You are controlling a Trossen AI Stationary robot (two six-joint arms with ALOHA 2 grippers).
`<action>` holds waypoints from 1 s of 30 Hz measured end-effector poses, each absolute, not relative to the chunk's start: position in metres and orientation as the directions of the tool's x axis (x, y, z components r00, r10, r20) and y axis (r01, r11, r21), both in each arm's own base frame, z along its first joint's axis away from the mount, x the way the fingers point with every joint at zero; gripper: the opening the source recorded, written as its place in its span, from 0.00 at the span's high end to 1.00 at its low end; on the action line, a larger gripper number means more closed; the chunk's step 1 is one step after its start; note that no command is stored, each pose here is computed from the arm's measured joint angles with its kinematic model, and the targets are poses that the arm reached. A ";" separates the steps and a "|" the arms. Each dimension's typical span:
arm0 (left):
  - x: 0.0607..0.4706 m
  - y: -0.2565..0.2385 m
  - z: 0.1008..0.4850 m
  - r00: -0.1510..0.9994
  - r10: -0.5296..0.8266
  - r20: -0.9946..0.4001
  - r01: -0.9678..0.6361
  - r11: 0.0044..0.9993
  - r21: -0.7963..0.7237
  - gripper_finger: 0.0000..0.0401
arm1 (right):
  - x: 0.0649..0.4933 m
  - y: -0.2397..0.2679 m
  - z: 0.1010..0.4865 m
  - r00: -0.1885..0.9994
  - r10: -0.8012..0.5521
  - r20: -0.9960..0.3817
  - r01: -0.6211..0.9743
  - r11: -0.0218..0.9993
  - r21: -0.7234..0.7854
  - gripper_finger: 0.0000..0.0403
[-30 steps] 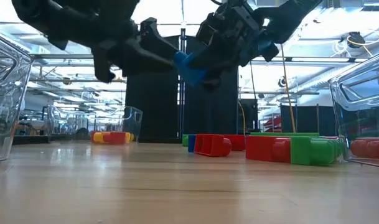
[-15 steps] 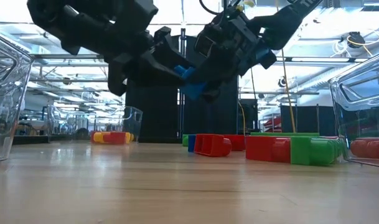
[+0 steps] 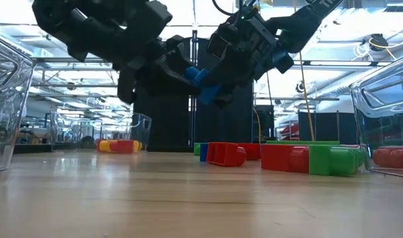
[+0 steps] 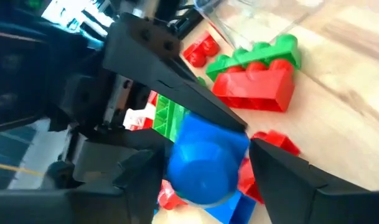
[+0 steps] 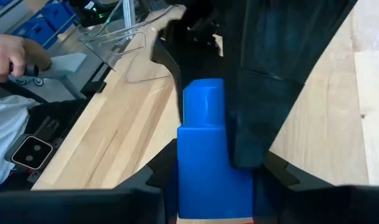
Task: Sort blocks by size
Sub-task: Put the one-stud blue game piece into the top transparent bin
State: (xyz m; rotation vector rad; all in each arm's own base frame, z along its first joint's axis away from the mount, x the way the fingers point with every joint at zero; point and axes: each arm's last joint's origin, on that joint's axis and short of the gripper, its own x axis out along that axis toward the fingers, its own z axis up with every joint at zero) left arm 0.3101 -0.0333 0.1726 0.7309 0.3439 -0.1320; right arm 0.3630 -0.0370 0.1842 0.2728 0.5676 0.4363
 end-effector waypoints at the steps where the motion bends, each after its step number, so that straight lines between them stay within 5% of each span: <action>1: 0.311 -0.033 0.174 0.938 0.003 -0.348 0.228 0.752 0.619 0.45 | 0.363 -0.037 0.184 0.756 0.469 -0.457 -0.324 0.874 0.362 0.69; 8: 0.311 -0.032 0.175 0.937 -0.001 -0.350 0.231 0.753 0.616 0.58 | 0.363 -0.037 0.185 0.758 0.477 -0.444 -0.335 0.870 0.362 0.69; 30: 0.307 -0.028 0.182 0.930 0.123 -0.347 0.093 0.834 0.545 0.59 | 0.364 -0.040 0.191 0.805 0.373 -0.461 -0.239 0.916 0.322 0.59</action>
